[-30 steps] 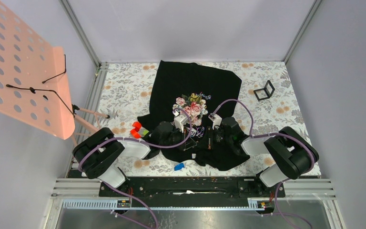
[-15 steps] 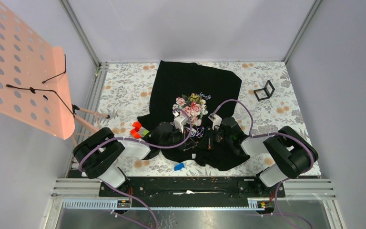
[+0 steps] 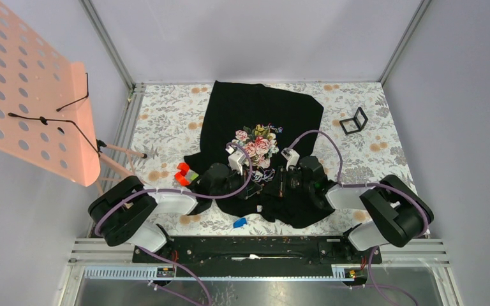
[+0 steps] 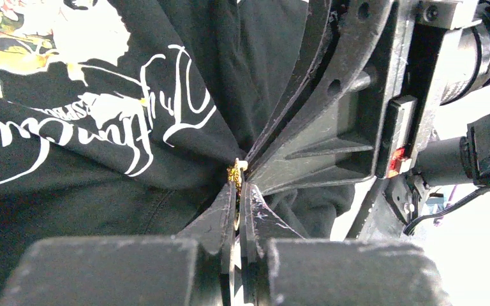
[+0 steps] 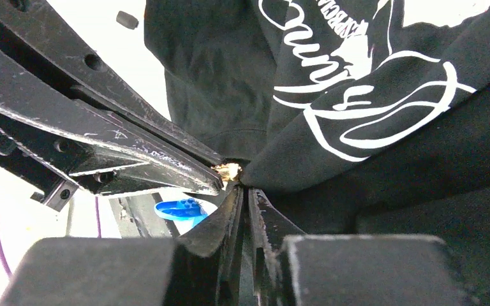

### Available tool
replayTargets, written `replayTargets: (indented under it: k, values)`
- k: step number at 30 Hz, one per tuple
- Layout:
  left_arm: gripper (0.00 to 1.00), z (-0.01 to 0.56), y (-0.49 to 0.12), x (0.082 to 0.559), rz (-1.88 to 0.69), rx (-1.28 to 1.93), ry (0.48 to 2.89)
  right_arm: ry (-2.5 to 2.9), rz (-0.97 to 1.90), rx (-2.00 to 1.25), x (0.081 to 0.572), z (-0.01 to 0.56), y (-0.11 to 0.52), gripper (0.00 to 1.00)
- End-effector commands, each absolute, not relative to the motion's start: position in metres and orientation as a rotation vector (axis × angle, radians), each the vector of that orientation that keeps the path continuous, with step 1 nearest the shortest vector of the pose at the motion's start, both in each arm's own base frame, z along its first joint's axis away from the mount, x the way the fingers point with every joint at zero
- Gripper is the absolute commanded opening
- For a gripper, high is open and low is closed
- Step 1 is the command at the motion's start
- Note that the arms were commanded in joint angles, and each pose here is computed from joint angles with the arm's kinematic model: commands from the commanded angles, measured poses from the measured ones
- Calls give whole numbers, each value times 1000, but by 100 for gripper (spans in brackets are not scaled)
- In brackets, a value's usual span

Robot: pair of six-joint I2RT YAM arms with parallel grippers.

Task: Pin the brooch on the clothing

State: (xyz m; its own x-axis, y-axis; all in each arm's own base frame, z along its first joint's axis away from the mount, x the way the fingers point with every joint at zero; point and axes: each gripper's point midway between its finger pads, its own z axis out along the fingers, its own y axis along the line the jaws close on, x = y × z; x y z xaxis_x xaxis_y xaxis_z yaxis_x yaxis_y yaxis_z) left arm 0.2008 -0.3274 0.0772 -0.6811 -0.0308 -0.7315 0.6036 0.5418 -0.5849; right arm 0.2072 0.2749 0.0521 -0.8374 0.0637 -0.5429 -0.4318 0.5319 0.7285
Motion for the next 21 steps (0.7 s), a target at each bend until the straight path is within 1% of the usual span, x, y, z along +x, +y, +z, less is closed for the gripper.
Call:
replayTargets:
  k: [1,15,21]
  values:
    - [0,122,-349,180,-1342,493,1957,2066,1209,-298,235,86,277,16]
    - [0,114,-338,194,-1256,399,2014,2034,1062,-254,222,106,242,43]
    - [0,117,-336,192,-1251,414,2006,2080,910,-155,223,112,215,59]
